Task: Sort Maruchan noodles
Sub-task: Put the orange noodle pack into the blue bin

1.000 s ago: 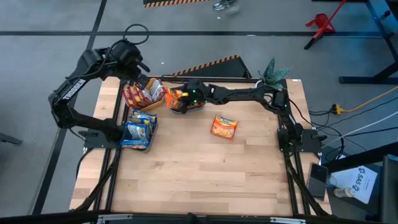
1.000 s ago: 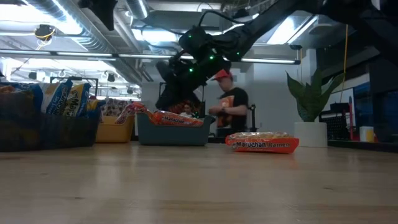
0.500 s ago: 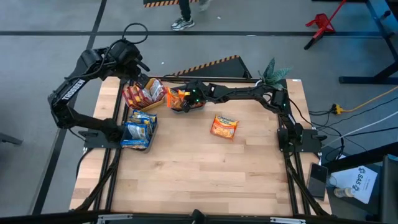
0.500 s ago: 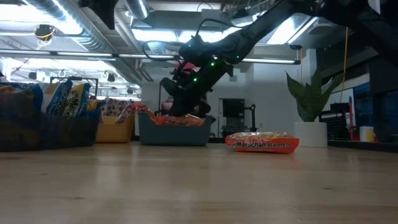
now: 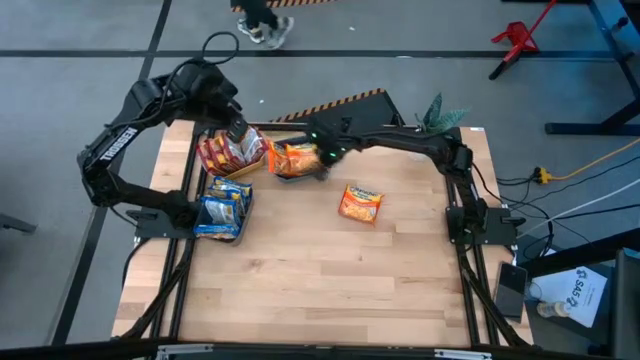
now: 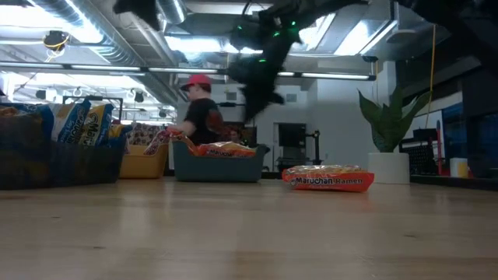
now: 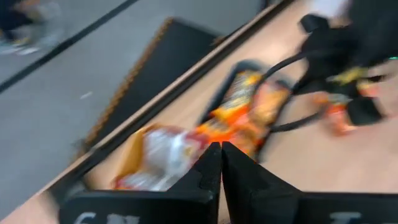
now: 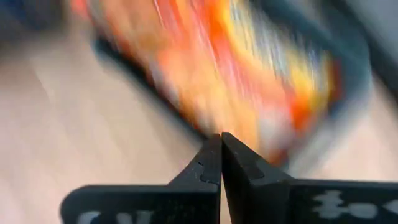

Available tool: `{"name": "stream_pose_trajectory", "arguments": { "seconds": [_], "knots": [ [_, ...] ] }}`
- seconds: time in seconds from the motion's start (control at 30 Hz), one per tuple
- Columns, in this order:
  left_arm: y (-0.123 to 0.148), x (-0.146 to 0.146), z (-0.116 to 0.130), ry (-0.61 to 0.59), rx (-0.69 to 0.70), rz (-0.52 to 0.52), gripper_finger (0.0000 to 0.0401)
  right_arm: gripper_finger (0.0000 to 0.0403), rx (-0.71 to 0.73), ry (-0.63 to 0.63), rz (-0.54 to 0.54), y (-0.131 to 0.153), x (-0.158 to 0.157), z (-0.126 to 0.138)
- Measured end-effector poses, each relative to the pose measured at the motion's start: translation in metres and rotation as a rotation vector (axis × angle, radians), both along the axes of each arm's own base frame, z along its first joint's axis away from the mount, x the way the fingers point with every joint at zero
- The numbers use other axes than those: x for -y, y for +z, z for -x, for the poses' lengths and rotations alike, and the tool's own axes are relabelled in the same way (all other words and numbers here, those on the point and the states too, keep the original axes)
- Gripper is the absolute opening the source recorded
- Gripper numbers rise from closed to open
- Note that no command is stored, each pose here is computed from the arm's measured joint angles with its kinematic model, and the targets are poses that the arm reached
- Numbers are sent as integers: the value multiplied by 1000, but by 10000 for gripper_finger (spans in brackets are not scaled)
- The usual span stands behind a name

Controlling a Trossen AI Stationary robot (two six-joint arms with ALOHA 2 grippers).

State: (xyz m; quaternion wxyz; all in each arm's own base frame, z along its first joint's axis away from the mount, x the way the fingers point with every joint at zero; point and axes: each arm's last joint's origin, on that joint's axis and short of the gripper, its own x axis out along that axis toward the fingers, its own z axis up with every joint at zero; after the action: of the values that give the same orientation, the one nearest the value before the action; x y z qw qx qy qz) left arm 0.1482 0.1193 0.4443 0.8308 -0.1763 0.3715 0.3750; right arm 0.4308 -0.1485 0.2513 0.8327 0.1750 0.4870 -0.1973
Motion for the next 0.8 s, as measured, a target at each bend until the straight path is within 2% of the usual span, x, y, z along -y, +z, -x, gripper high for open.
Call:
{"name": "stream_pose_trajectory", "arguments": {
  "seconds": [0.07,0.17,0.37,0.47,0.57,0.7,0.8],
  "knots": [
    [0,0,-7,-69,75,18,16,0,-177,-74,-50,-2,-6,23],
    [-8,-1,-23,-182,169,56,43,4,-349,-185,-57,-4,-15,56],
    [-55,8,-62,-377,284,223,104,46,-386,-388,-124,-10,-56,138],
    [-87,17,-81,-413,331,286,128,84,-292,-524,-170,-12,-83,182],
    [-117,25,-99,-438,436,334,149,134,-108,-660,-242,-24,-102,211],
    [-153,35,-122,-440,589,402,169,205,172,-756,-377,-44,-118,226],
    [-179,37,-136,-380,627,451,179,247,269,-821,-426,-61,-124,228]
  ]
}}
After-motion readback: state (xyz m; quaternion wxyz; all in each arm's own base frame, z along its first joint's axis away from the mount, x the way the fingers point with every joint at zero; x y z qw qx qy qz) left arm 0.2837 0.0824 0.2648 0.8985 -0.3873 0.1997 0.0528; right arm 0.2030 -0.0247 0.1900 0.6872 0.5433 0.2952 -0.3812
